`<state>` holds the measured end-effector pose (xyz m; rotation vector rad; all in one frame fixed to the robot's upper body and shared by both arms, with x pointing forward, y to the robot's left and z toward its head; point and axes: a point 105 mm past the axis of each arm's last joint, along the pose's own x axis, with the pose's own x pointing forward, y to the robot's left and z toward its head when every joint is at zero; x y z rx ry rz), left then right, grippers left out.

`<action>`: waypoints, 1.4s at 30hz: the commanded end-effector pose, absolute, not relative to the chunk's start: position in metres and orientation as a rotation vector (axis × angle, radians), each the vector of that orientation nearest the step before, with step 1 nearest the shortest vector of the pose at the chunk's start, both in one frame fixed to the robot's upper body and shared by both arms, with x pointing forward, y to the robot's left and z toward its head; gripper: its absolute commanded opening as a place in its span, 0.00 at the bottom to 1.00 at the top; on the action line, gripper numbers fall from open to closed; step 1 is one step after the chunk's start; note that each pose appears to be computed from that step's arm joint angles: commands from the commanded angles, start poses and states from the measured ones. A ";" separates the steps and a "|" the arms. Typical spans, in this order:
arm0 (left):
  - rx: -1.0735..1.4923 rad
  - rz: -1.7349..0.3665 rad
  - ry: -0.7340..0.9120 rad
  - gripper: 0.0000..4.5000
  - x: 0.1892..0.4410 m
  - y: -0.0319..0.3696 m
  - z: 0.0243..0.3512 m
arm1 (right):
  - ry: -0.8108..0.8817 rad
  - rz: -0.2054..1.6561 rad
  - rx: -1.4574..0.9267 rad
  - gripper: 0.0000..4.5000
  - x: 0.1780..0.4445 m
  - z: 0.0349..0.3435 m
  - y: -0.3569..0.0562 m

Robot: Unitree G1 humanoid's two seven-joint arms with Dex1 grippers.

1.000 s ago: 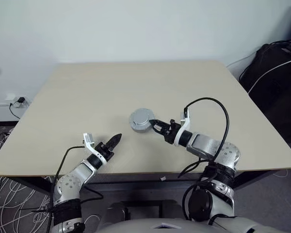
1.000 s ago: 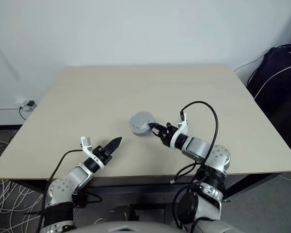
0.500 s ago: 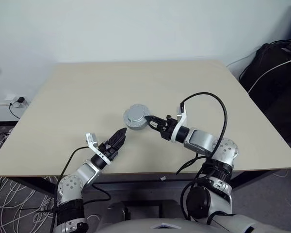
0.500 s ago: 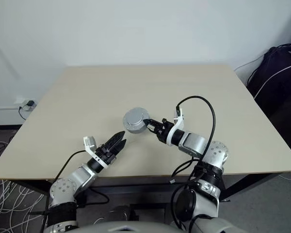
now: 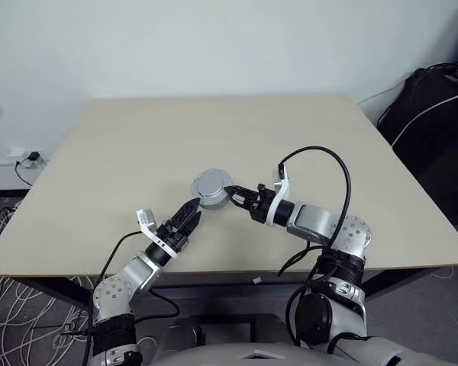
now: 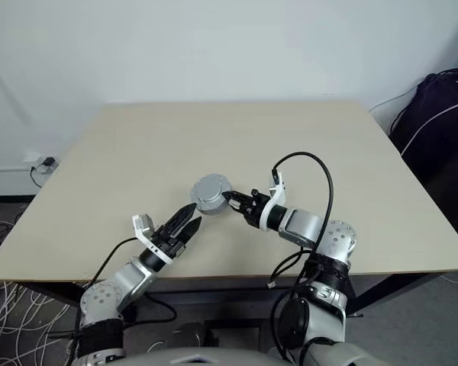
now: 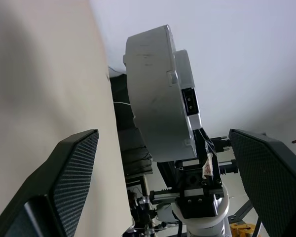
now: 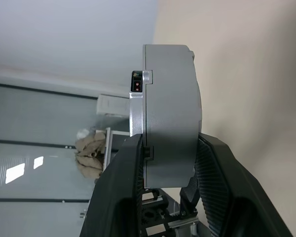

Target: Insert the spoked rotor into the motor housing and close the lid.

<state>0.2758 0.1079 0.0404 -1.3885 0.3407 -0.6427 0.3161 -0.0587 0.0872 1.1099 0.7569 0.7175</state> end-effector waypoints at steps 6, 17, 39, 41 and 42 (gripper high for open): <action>-1.408 -0.718 0.266 0.99 0.284 0.104 0.058 | 0.737 0.839 1.113 0.27 0.303 0.102 -0.045; -1.416 -0.719 0.269 0.99 0.294 0.100 0.059 | 0.753 0.876 1.101 0.27 0.296 0.104 -0.040; -1.440 -0.724 0.279 0.52 0.292 0.099 0.058 | 0.736 0.848 1.109 0.27 0.301 0.104 -0.042; -1.450 -0.733 0.282 0.52 0.291 0.099 0.059 | 0.731 0.851 1.118 0.27 0.302 0.105 -0.043; -1.453 -0.738 0.286 0.52 0.290 0.098 0.059 | 0.731 0.854 1.122 0.27 0.302 0.105 -0.043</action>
